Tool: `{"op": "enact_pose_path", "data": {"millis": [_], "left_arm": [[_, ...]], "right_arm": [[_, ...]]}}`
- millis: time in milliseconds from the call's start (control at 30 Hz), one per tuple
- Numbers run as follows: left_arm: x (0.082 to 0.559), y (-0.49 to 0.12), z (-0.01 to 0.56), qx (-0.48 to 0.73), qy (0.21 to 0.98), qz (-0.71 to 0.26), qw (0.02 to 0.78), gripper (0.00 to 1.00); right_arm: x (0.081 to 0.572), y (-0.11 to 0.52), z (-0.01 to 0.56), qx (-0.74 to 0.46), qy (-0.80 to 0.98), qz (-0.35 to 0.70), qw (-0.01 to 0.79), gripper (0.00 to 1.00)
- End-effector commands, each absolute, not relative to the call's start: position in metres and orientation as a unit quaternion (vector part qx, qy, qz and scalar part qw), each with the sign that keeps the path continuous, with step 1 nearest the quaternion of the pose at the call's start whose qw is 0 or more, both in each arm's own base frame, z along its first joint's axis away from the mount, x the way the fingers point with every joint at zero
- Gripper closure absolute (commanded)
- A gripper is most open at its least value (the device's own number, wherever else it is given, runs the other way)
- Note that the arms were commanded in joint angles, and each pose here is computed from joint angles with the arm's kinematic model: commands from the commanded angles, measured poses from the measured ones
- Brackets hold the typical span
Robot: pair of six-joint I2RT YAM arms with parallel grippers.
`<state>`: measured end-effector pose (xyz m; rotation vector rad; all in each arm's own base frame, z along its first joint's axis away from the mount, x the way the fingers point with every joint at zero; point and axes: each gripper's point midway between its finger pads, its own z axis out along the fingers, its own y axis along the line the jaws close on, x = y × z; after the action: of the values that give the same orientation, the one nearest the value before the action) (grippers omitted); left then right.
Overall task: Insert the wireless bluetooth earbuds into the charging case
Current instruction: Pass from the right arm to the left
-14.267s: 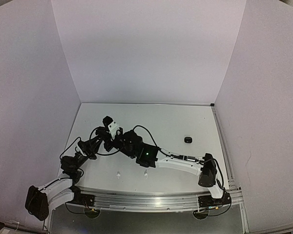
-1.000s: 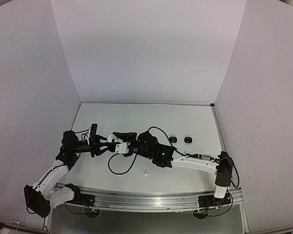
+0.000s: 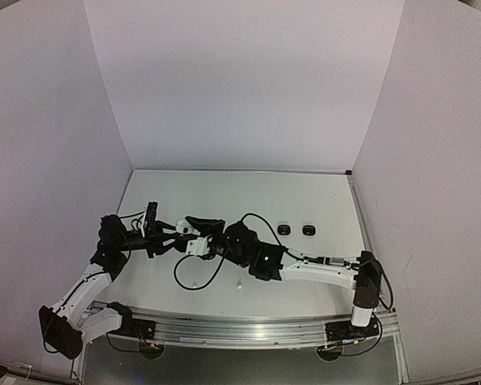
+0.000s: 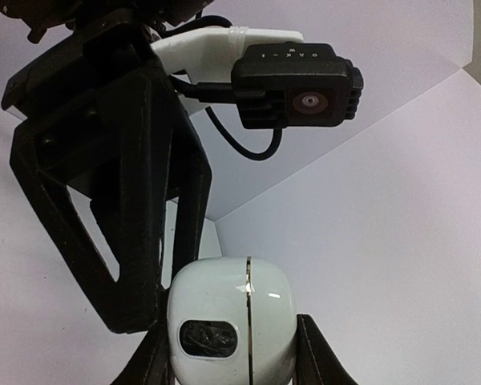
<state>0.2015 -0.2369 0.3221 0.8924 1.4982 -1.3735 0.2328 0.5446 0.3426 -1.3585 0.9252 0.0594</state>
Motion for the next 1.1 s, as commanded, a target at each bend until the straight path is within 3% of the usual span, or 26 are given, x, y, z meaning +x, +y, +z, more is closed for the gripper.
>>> {"op": "enact_pose_path", "data": {"millis": [0,300,733,967,1067], "left_arm": [[0.202,-0.236,0.346,0.366,0.583,-0.554,0.468,0.63],[0.210,-0.231,0.360,0.328,0.575,-0.557,0.502,0.64],[0.212,-0.237,0.344,0.345,0.591,-0.558,0.469,0.66],[0.211,-0.237,0.345,0.349,0.589,-0.557,0.469,0.73],[0.211,-0.237,0.344,0.351,0.590,-0.558,0.468,0.80]], "right_arm": [[0.230,0.540,0.374,-0.576,0.400,0.032,0.712,0.97],[0.229,0.536,0.371,-0.573,0.409,0.039,0.709,0.99],[0.233,0.536,0.379,-0.563,0.413,0.035,0.715,1.00],[0.232,0.539,0.379,-0.564,0.411,0.039,0.715,1.00],[0.232,0.539,0.379,-0.564,0.411,0.039,0.715,1.00]]}}
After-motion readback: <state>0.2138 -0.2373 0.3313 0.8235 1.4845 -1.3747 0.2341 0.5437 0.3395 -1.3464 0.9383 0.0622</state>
